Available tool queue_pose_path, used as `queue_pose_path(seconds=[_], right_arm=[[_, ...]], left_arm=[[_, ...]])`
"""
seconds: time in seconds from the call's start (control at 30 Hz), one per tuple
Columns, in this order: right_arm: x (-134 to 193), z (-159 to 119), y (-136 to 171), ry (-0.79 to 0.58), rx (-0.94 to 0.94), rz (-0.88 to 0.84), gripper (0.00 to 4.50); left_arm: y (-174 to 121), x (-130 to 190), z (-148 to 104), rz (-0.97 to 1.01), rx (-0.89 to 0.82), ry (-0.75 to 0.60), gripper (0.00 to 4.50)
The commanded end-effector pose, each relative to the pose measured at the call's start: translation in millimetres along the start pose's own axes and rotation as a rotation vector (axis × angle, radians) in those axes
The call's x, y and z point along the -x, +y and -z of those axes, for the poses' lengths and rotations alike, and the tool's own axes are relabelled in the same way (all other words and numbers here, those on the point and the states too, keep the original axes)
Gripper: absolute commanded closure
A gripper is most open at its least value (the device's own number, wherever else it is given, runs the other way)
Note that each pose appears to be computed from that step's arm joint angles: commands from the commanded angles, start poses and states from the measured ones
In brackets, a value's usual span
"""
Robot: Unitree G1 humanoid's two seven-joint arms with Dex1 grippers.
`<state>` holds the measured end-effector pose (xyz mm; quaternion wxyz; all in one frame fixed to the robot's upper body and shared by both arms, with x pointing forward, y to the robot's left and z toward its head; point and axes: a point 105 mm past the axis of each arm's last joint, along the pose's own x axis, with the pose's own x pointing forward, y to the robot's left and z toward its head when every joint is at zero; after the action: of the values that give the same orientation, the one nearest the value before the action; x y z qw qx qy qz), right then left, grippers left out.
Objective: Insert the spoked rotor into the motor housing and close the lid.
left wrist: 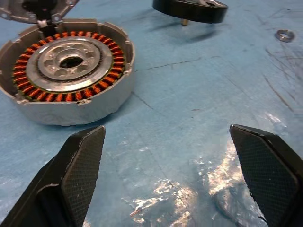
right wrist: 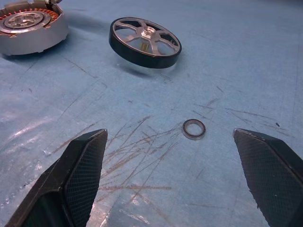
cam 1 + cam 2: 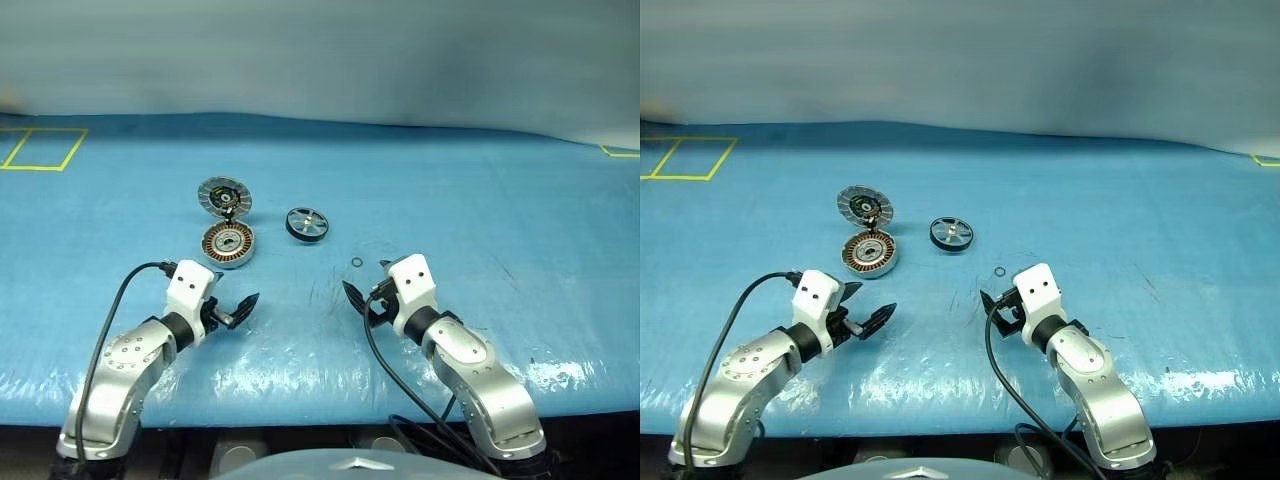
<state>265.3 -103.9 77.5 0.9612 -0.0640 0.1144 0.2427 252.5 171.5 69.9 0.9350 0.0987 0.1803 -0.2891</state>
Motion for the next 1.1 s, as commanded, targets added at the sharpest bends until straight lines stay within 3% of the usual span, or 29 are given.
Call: queue_pose_path(seconds=[0.03,0.17,0.37,0.5,0.73,1.1], right_arm=[[0.4,-17.5,6.3,-0.094,-0.004,-0.028,0.03],[0.5,-26.5,14.2,-0.178,0.025,-0.058,0.03],[-1.4,-17.6,15.4,-0.163,0.021,-0.054,0.03],[-2.4,-16.1,16.4,-0.163,0.026,-0.056,0.03],[3.0,-23.1,27.3,-0.254,0.084,-0.085,0.03],[1.4,-12.9,28.6,-0.232,0.099,-0.049,0.03]], left_arm=[[4.2,8.1,-19.6,0.103,-0.124,0.012,0.02],[23.9,11.3,-32.7,0.161,-0.270,0.096,0.02],[50.8,5.6,-60.4,0.237,-0.450,0.187,0.02],[63.3,-2.6,-62.0,0.305,-0.594,0.307,0.02],[68.7,-16.8,-65.4,0.467,-0.685,0.432,0.02],[84.5,-35.9,-79.3,0.490,-0.794,0.514,0.02]])
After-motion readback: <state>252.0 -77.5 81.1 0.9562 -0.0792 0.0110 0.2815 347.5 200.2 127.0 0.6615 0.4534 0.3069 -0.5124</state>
